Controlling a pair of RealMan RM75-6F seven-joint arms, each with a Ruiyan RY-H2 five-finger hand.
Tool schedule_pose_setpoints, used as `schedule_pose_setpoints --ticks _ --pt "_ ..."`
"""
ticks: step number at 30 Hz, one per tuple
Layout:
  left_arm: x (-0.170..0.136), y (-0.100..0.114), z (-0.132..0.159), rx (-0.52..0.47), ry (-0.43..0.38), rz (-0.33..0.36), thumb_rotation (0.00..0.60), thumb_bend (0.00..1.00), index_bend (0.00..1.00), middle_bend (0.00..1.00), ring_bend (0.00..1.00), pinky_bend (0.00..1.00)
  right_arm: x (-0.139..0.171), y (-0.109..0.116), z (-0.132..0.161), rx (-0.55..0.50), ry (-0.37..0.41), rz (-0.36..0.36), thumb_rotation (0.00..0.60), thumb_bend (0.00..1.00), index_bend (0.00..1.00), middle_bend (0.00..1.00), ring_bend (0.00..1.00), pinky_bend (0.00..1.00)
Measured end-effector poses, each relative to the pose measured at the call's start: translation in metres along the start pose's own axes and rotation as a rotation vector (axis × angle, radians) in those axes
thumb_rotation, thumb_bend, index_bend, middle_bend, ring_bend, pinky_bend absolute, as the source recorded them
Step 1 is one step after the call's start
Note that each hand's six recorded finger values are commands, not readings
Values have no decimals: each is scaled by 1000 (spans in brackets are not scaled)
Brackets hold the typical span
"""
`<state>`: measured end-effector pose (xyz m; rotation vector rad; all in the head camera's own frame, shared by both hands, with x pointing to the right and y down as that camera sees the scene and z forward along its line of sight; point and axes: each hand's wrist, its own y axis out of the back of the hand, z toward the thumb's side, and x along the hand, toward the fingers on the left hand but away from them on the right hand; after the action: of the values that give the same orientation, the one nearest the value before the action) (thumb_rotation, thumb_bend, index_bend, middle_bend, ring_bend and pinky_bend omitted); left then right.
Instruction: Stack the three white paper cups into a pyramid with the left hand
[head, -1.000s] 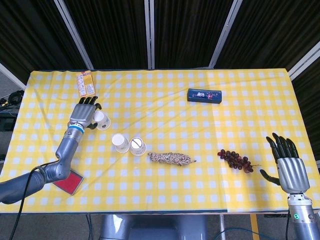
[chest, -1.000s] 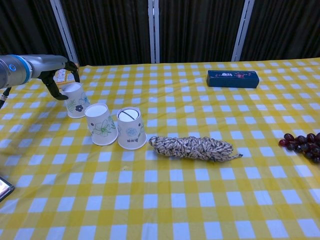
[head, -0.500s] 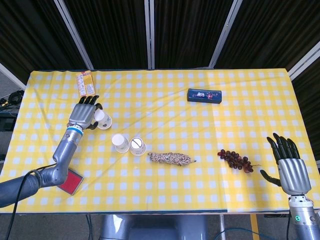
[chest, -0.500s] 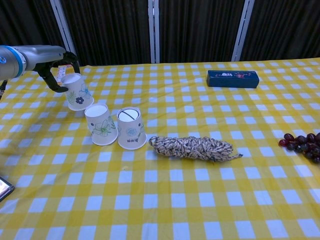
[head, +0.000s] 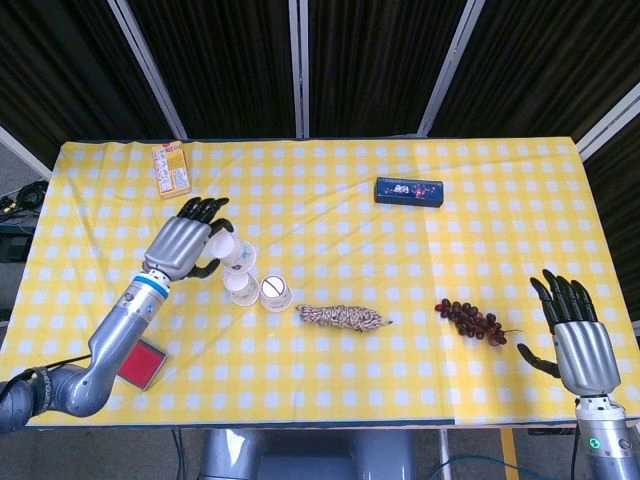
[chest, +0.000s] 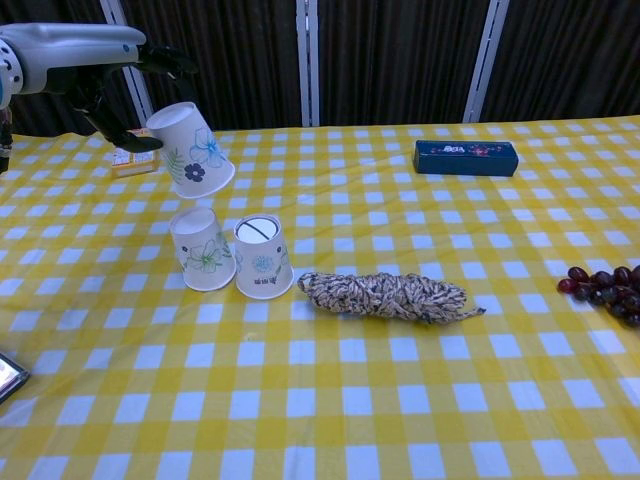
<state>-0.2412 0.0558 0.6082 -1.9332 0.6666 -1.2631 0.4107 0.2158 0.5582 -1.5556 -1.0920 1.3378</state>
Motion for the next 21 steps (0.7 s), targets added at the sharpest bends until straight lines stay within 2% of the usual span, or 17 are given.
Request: schedule_pose_setpoints --ticks 3,8,21 --pt "-13 3 21 15 -60 -3 600 395 314 0 0 0 1 1 -1 -3 -2 -2 600 66 0 0 0 0" --pt "-15 -1 34 54 -88 -15 600 395 314 0 0 0 2 4 -1 -9 0 -10 600 66 0 0 0 0" --pt "-4 -20 39 106 -41 -79 600 395 302 0 0 0 4 10 -2 -27 3 -24 600 65 0 0 0 0"
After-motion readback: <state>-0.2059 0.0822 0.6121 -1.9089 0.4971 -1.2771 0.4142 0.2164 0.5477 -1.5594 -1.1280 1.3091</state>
